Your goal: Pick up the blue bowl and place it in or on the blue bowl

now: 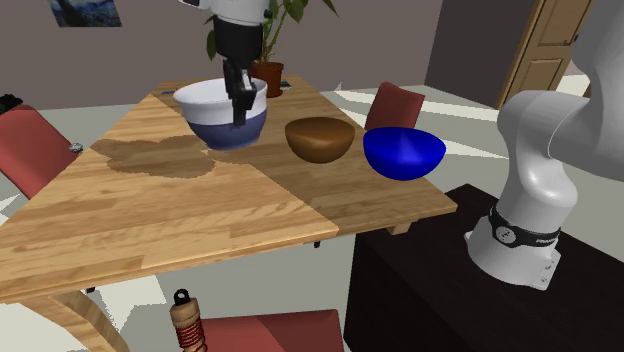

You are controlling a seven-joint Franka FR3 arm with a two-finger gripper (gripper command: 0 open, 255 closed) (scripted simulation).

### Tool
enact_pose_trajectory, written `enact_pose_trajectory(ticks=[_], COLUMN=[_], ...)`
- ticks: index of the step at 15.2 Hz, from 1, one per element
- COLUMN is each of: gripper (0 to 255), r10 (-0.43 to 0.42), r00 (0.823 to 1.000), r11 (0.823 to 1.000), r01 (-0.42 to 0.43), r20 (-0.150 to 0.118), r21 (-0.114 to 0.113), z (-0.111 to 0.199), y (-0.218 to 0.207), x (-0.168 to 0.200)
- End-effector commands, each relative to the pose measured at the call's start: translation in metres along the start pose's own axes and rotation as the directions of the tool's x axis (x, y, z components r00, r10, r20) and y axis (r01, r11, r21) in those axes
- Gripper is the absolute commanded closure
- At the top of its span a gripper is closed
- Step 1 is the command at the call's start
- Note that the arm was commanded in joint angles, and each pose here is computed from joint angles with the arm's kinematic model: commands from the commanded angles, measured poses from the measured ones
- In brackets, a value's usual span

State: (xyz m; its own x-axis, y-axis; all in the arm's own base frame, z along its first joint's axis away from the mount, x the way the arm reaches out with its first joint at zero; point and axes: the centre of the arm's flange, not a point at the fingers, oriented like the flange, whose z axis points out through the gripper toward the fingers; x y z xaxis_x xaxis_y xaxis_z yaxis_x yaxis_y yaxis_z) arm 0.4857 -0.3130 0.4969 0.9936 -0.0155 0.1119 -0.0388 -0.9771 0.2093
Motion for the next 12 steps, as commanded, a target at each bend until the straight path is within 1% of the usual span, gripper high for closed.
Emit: enact_pose_trajectory(ticks=[1,9,12], gripper=[255,255,255], r10=[0.0,0.0,0.0], r00=[1.0,1.0,1.0], r11=[1.0,1.0,1.0], r01=[0.0,0.0,0.0], r20=[-0.001,-0.001,-0.001], r21=[0.0,0.0,0.0], z=[-0.01,-0.048,-0.058], y=[0.002,0.01,-0.003], x=[0.001,0.005,-0.031])
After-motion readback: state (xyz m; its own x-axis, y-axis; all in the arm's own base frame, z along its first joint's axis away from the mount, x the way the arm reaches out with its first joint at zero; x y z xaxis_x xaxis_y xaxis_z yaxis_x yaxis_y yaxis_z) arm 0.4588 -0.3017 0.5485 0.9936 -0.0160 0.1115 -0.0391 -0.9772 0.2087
